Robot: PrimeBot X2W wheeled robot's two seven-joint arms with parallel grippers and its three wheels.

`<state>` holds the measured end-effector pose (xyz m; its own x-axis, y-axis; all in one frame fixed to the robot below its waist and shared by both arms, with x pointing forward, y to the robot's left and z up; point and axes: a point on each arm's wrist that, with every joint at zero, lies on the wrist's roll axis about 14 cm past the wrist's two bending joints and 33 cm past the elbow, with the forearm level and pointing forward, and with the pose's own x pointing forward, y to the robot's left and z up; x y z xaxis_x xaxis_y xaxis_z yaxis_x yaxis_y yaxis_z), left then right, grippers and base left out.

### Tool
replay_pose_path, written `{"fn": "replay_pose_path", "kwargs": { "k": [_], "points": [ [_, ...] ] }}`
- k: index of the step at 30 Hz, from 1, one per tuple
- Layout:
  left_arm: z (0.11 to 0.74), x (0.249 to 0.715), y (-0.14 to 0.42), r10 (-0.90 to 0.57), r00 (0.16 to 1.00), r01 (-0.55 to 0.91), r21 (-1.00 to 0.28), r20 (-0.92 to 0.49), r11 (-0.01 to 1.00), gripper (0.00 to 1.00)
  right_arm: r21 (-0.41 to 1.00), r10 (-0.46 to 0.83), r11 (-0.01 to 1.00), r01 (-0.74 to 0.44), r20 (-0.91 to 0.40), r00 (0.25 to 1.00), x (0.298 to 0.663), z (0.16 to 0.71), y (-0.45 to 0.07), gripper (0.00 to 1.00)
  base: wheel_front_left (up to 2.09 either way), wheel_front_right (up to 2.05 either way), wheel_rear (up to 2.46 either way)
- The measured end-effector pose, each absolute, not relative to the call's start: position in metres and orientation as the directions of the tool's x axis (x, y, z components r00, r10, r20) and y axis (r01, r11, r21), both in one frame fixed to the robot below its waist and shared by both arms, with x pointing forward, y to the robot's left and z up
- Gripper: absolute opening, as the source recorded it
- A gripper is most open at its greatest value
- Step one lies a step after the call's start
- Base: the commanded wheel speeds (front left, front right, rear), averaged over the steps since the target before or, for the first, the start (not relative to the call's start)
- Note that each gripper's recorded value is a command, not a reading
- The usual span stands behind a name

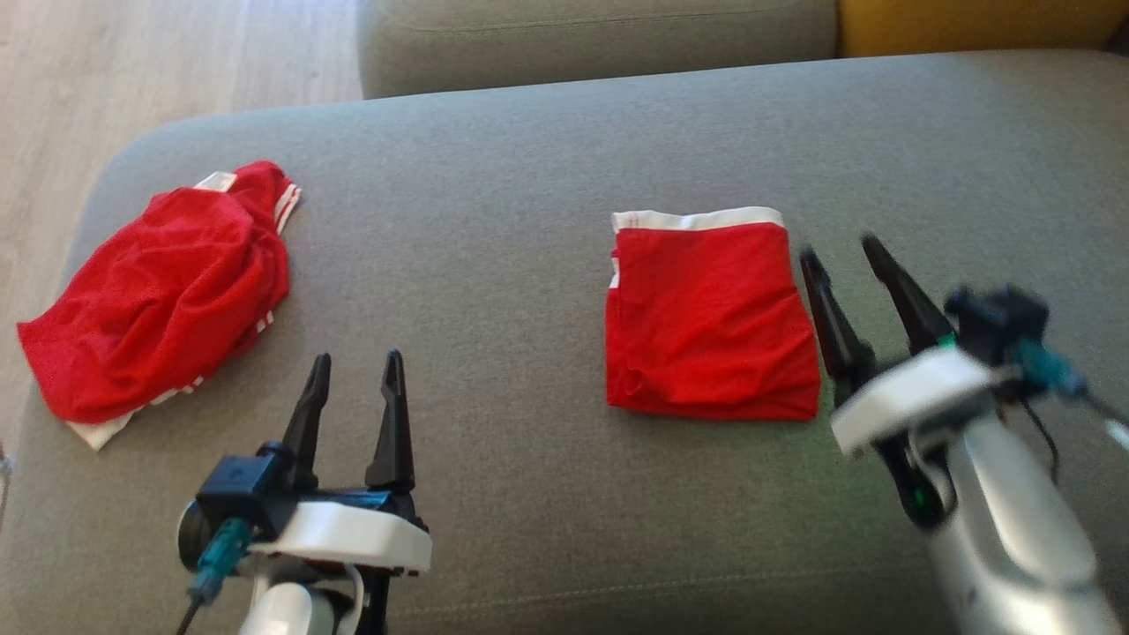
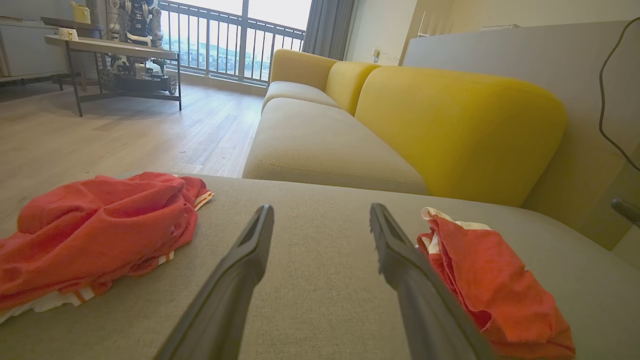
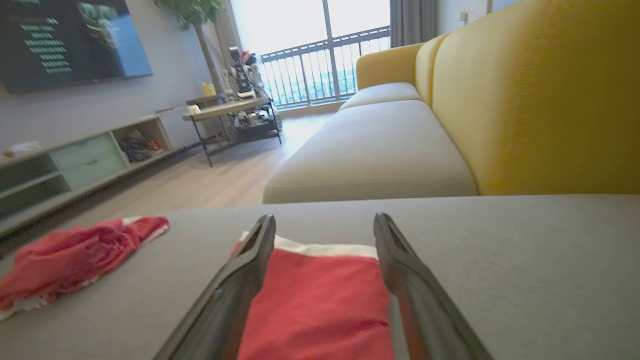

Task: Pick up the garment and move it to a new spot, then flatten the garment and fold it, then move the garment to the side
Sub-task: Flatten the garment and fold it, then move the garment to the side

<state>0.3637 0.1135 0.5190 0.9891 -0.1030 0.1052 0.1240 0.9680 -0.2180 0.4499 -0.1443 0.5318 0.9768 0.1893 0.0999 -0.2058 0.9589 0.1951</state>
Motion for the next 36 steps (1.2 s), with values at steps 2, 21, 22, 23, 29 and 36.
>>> {"fn": "replay_pose_path", "kwargs": {
  "k": [2,21,22,23,29,36],
  "points": [
    [0.524,0.366,0.112,-0.107,0.987,0.131,-0.218,0.120,0.967,1.00,0.126,0.165,0.976,-0.176,0.092,0.982,0.435,0.524,-0.156,1.00,0.00,0.00,0.00],
    [0.514,0.365,0.106,-0.122,0.988,0.137,-0.180,0.093,0.974,1.00,0.084,0.046,0.995,-0.050,0.043,0.998,0.391,0.497,-0.185,1.00,0.00,0.00,0.00],
    [0.513,0.366,0.107,-0.121,0.989,0.136,-0.179,0.089,0.974,1.00,0.083,0.048,0.995,-0.051,0.038,0.998,0.392,0.495,-0.184,1.00,0.00,0.00,0.00],
    [0.511,0.366,0.107,-0.121,0.989,0.134,-0.179,0.083,0.975,1.00,0.077,0.052,0.996,-0.055,0.032,0.998,0.393,0.493,-0.183,1.00,0.00,0.00,0.00],
    [0.498,0.370,0.107,-0.126,0.991,0.133,-0.182,0.047,0.974,1.00,0.077,0.054,0.996,-0.052,-0.026,0.998,0.410,0.475,-0.182,1.00,0.00,0.00,0.00],
    [0.491,0.385,0.111,-0.119,0.992,0.122,-0.172,0.029,0.977,1.00,0.244,0.076,0.969,-0.030,-0.182,0.980,0.456,0.446,-0.169,1.00,0.00,0.00,0.00]
  ]
}}
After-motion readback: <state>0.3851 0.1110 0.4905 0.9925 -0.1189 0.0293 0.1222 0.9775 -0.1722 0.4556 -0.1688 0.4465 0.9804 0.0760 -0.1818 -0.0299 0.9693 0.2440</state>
